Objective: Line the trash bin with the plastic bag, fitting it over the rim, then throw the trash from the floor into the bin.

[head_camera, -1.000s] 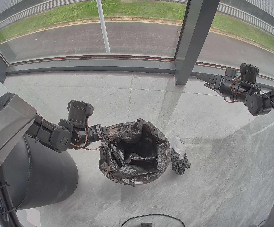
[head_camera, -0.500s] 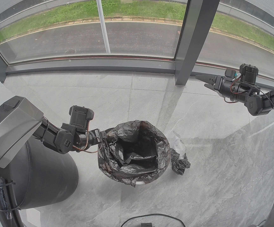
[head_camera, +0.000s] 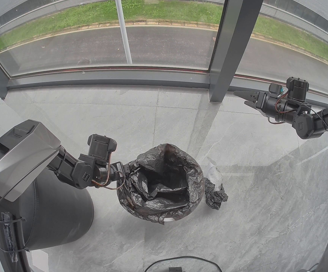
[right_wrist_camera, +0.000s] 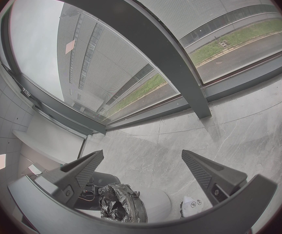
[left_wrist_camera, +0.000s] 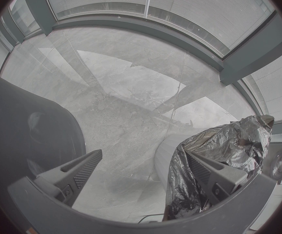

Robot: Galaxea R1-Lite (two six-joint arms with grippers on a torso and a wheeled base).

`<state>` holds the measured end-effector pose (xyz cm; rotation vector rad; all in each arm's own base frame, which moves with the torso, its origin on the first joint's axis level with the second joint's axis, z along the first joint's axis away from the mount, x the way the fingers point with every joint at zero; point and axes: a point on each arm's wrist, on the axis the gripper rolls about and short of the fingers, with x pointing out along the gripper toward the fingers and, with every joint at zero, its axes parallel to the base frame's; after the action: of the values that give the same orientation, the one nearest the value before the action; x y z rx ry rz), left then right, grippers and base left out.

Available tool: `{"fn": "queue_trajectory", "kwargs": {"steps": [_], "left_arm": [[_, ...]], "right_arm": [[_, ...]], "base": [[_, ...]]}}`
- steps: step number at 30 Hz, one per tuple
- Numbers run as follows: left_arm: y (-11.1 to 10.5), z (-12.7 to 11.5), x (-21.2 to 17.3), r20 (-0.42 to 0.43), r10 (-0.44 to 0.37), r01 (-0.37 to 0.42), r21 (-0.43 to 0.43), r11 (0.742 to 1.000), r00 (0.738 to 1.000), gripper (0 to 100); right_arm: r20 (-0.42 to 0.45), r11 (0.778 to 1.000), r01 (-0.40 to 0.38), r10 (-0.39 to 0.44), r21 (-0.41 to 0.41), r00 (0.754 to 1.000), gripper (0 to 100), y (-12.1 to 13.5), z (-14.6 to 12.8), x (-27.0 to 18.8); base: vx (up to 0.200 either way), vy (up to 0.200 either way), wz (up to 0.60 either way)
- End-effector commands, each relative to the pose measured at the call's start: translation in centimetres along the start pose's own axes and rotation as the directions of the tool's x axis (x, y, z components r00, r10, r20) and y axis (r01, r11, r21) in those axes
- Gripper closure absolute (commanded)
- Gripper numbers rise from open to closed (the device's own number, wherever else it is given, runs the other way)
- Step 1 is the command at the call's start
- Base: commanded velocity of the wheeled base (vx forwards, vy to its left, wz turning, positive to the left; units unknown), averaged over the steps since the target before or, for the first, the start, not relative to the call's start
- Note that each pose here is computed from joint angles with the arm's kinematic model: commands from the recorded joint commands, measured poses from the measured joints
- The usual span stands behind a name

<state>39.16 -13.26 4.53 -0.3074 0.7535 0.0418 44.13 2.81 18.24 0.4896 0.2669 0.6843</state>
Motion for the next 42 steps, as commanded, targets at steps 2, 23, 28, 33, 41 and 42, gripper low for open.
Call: {"fn": "queue_trajectory", "kwargs": {"steps": [2,23,28,33,41,42], "left_arm": [[0.0,-0.4,0.5,-0.014,0.003,-0.003,0.003,1.000,1.000,0],[-0.6,2.8,-9.8,0.130,-0.093,0.095,-0.008,0.995,0.987,0],[0.1,2.2,-11.4,0.131,-0.094,0.096,-0.012,0.995,0.987,0],[1.7,0.3,-13.7,0.106,-0.116,0.122,-0.043,0.992,0.988,0],[3.8,-2.0,-14.5,0.227,-0.226,0.219,0.056,0.974,0.947,0],[4.3,-2.3,-14.5,0.235,-0.222,0.210,0.076,0.975,0.946,0]], "right_arm": [[-0.004,1.000,0.000,0.000,0.003,1.000,0,-0.1,-0.2,0.1],[-0.006,1.000,0.000,0.000,0.004,1.000,0,-0.2,-0.3,0.2],[-0.031,1.000,-0.003,0.003,0.018,1.000,0,-0.5,-1.3,1.0],[-0.103,1.000,-0.010,0.011,0.007,0.995,0,-1.4,-4.6,3.6],[-0.231,1.000,0.009,-0.008,0.001,0.973,0,-1.3,-11.2,7.5],[-0.238,1.000,0.027,-0.027,-0.002,0.971,0,-1.2,-12.0,8.0]], "base": [[0.000,0.000,0.00],[0.000,0.000,0.00],[0.000,0.000,0.00],[0.000,0.000,0.00],[0.000,0.000,0.00],[0.000,0.000,0.00]]}}
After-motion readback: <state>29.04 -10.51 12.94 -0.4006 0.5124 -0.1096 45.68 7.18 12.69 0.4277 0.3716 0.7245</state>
